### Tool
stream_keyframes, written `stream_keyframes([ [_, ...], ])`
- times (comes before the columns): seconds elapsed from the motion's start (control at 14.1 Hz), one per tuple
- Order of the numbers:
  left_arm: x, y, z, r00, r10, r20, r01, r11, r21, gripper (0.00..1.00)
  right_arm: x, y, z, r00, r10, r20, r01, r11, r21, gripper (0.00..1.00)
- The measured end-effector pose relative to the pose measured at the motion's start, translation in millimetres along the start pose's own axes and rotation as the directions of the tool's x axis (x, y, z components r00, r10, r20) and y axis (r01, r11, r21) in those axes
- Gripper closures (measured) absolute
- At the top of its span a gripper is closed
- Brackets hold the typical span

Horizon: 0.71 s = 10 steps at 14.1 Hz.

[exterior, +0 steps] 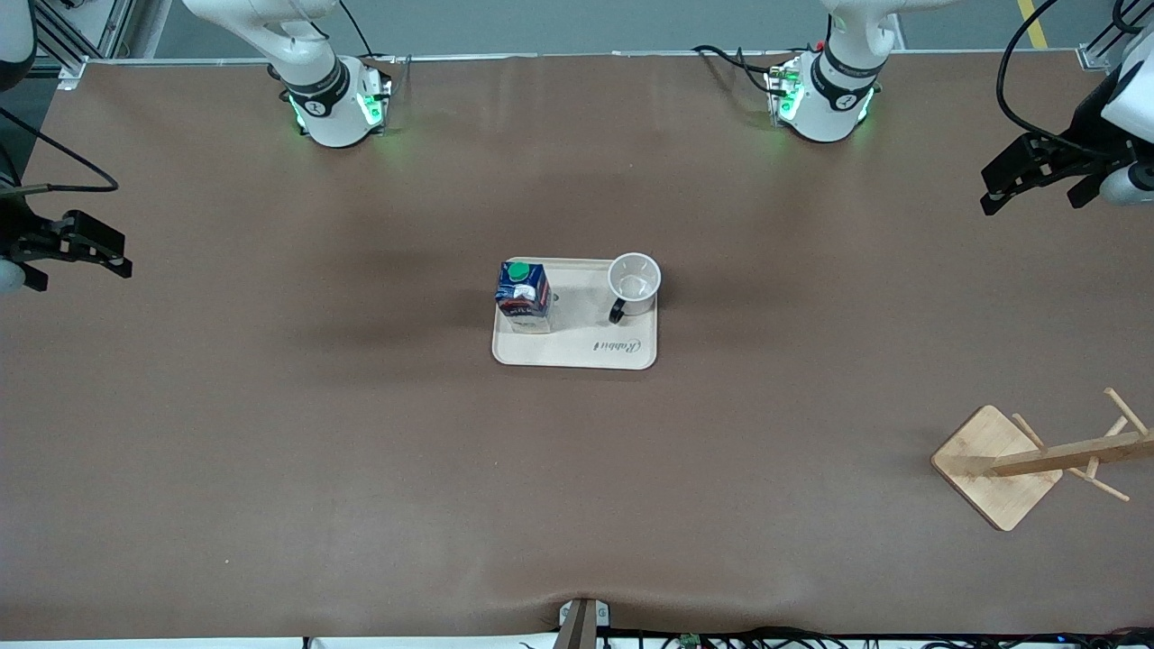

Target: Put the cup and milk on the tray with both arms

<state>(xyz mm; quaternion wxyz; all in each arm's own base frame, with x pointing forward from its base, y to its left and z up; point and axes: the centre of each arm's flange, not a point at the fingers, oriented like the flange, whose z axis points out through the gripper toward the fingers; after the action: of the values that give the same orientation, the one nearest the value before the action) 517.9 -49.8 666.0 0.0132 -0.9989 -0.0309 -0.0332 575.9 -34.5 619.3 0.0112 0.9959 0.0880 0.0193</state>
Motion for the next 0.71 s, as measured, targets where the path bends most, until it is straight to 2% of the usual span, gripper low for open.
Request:
stream_keyframes([
  [0.5, 0, 0, -2, 1.0, 0.003, -0.004, -0.003, 1.0, 0.0, 0.0, -7, 14, -6, 0.998, 0.067, 0.007, -0.067, 0.998, 0.006, 0.0],
  [0.71, 0, 0, -5, 1.0, 0.003, -0.011, -0.003, 1.0, -0.001, 0.0, -7, 9, -6, 0.985, 0.174, 0.014, -0.174, 0.985, 0.009, 0.0],
])
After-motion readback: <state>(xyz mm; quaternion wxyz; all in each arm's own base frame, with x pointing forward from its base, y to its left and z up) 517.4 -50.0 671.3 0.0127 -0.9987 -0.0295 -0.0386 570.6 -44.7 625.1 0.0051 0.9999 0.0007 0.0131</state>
